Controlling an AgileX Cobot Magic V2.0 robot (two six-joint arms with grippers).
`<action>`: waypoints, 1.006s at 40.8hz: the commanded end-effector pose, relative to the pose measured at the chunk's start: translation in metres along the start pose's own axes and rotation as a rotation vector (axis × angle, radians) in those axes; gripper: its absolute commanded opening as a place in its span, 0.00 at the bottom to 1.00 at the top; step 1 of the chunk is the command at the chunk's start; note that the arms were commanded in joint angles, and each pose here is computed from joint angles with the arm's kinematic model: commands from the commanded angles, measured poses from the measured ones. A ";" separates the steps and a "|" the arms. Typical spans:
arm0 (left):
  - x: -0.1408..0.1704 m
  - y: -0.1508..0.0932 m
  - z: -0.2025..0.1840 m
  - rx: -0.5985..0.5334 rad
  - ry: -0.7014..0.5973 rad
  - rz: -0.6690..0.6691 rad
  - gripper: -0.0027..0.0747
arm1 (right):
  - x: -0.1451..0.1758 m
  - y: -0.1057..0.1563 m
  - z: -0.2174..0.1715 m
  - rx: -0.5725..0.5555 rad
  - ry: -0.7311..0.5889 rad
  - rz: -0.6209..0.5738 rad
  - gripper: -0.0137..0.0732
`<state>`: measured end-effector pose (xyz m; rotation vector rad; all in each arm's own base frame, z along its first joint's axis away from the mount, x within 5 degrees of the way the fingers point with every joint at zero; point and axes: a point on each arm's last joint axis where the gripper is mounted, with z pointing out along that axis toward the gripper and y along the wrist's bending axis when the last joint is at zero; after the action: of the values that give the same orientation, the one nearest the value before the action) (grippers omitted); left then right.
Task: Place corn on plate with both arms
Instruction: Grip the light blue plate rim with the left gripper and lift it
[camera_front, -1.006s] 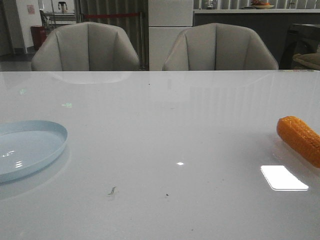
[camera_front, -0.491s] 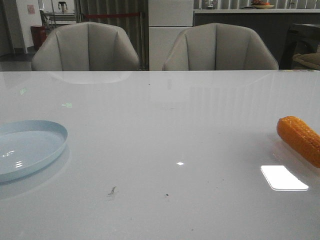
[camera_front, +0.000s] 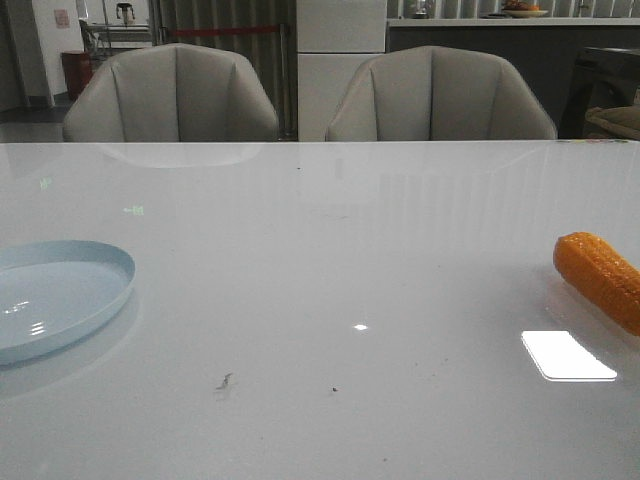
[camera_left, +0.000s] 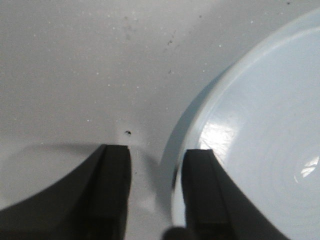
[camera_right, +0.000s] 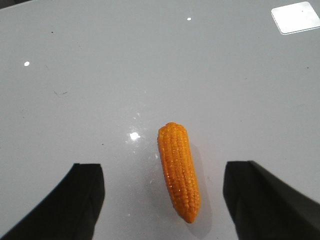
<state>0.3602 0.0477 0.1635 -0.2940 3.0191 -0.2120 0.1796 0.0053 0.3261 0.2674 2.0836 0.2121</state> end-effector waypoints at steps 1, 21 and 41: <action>-0.006 -0.004 -0.024 0.015 -0.091 -0.003 0.26 | -0.018 0.004 -0.007 -0.020 -0.109 -0.009 0.84; -0.008 -0.008 -0.028 0.046 -0.102 0.035 0.15 | -0.017 0.004 -0.007 -0.018 -0.100 -0.009 0.84; -0.028 -0.072 -0.096 0.369 -0.218 0.180 0.15 | -0.016 0.003 -0.007 -0.016 -0.091 -0.009 0.84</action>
<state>0.3909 0.0162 0.2261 -0.0867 2.8150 -0.5689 0.1787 0.0054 0.3247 0.2689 2.1021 0.2108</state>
